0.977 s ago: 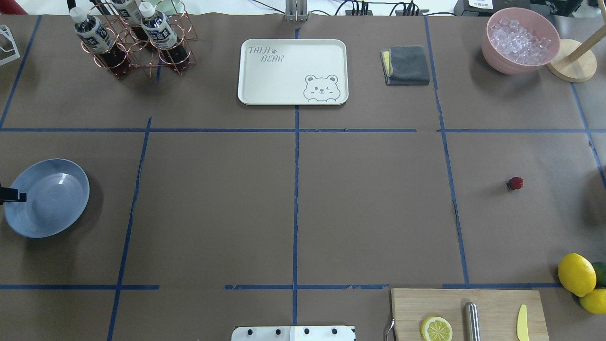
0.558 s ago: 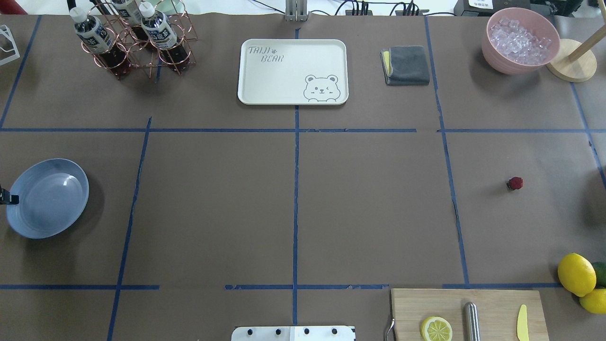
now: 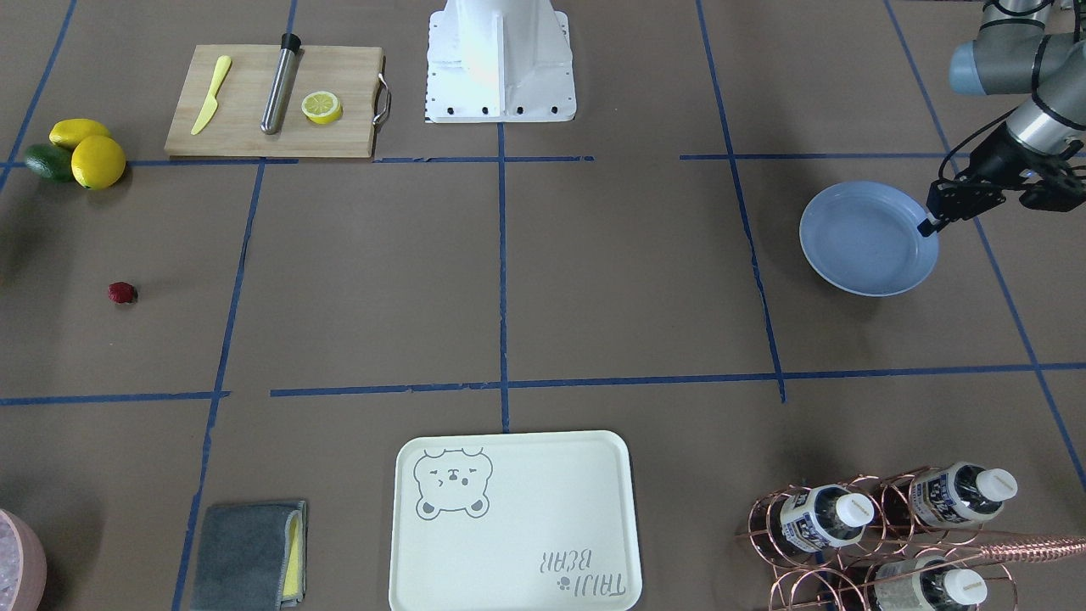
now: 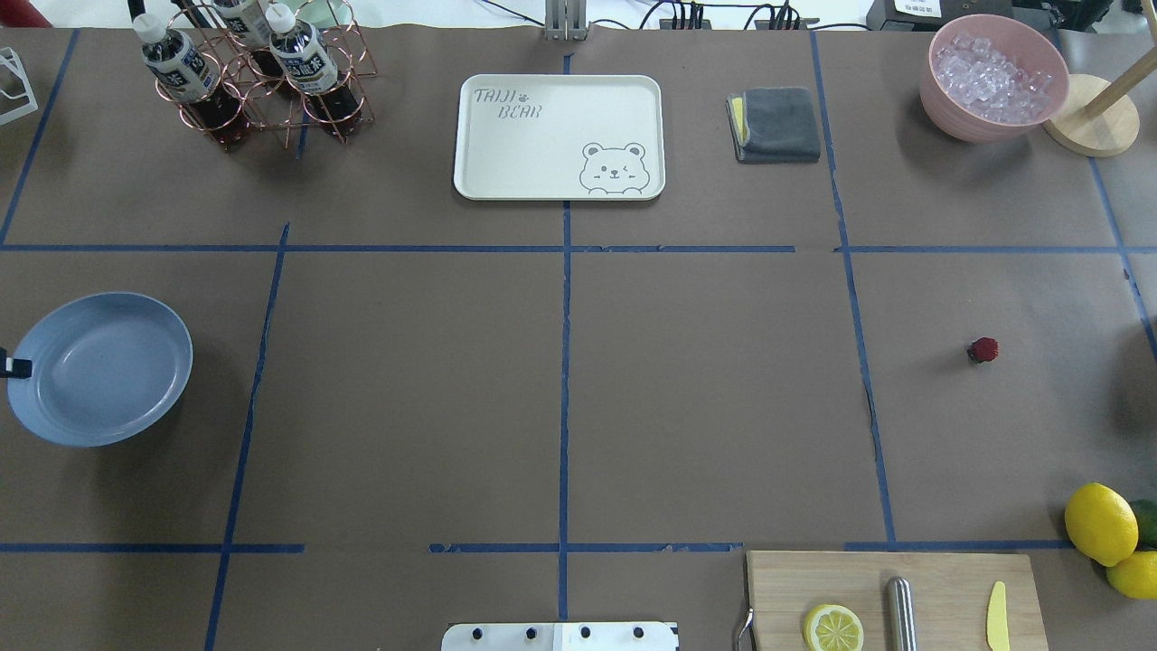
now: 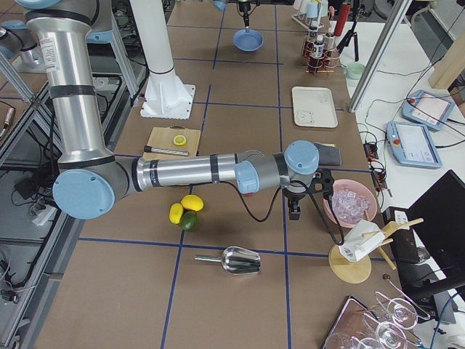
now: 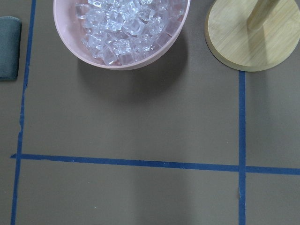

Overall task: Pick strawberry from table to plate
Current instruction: 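Grasp the rim of the light blue plate with the left gripper, then slide the blue plate to center with left gripper while right arm reaches out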

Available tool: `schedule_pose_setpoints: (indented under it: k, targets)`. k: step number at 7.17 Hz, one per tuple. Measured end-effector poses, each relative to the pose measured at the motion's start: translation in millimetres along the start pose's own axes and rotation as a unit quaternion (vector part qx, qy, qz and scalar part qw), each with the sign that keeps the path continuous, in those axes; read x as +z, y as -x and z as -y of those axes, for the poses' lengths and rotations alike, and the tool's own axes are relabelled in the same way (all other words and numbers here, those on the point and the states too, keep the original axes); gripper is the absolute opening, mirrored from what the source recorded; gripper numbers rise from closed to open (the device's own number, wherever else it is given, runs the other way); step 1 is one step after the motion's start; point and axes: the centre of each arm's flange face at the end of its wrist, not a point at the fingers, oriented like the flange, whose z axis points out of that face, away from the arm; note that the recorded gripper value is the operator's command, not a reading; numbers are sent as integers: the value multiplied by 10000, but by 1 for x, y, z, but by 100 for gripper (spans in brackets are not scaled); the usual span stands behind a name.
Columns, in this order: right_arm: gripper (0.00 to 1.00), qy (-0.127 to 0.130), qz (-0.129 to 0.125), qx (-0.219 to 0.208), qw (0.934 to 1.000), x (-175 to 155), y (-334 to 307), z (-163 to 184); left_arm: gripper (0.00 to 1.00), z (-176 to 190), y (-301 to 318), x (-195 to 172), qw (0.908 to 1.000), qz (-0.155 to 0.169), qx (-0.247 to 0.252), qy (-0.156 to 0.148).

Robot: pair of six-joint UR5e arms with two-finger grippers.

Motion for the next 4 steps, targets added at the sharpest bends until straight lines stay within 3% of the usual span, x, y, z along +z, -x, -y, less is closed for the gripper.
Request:
schedule_pose_setpoints:
  k: [2,4]
  targets:
    - [100,-5,52,52,10000,11,20,2,0,45,-70,-36,9997,-155,-177,-121]
    - [100,-20,180,181,9997,37,57,1,0,82,-148,-32,9977,-214,-484,-430]
